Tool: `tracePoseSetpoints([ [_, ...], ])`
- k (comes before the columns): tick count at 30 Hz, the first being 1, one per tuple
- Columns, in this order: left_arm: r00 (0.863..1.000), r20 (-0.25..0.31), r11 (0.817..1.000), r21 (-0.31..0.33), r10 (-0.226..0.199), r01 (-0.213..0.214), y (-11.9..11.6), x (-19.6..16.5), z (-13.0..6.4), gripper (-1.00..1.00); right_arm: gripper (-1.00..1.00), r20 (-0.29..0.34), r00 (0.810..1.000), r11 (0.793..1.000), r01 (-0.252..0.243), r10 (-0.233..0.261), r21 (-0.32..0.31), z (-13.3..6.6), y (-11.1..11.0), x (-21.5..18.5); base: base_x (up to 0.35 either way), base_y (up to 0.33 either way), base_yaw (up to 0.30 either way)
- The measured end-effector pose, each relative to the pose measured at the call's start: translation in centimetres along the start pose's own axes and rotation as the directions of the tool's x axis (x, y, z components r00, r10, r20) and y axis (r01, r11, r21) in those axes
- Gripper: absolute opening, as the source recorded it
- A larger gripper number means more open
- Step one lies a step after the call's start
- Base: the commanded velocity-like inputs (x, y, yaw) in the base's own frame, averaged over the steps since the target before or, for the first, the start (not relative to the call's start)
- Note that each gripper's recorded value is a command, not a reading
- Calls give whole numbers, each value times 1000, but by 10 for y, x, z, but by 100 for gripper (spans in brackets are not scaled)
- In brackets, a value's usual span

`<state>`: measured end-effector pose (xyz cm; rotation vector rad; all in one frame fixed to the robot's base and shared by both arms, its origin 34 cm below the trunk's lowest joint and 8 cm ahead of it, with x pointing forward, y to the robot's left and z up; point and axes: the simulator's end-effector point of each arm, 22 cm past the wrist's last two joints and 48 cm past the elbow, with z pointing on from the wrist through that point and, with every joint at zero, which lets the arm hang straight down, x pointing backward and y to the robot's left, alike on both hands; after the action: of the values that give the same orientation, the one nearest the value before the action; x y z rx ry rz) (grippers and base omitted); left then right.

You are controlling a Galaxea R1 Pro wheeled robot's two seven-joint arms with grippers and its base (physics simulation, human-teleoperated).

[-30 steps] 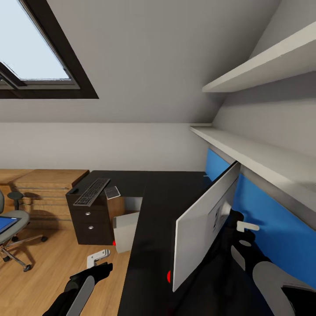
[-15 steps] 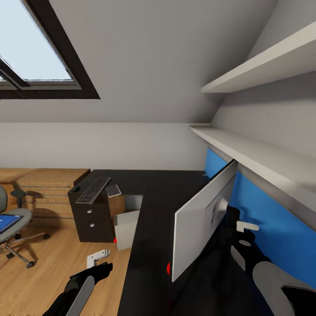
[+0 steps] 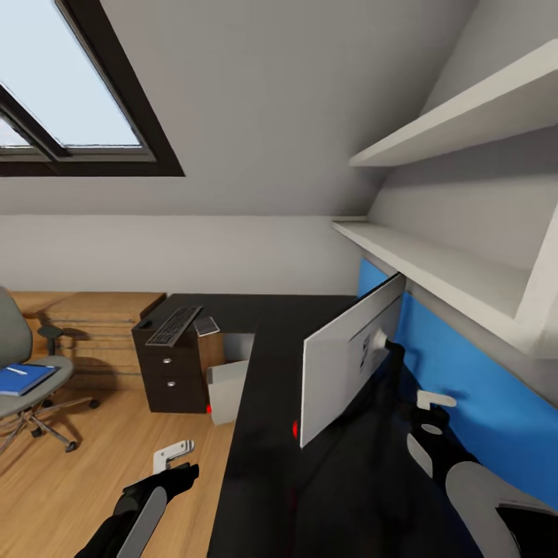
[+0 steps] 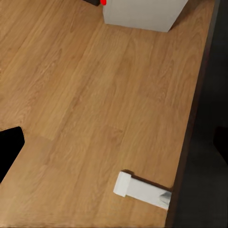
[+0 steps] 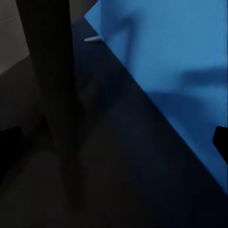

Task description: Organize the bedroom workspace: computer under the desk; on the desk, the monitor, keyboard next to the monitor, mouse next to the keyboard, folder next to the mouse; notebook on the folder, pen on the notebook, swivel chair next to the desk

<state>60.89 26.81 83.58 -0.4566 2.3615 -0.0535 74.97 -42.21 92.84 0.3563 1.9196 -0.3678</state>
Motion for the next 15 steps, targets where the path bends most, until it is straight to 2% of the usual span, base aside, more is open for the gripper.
tracePoseSetpoints([
  [6, 1000, 0, 1000, -1, 0, 0, 0, 0, 0, 100, 100, 24, 1000, 1000, 3, -2, -14, -1, 9, -10, -297, 160, 0],
  [9, 1000, 0, 1000, -3, 2, -2, 0, 0, 0, 100, 100, 96, 995, 998, -9, 15, -60, -9, 42, -38, -209, 267, 0],
  [15, 1000, 0, 1000, -4, 2, -2, 1, 0, 0, 100, 100, 177, 983, 995, -37, 52, -87, -17, 60, -71, -168, 295, 0],
])
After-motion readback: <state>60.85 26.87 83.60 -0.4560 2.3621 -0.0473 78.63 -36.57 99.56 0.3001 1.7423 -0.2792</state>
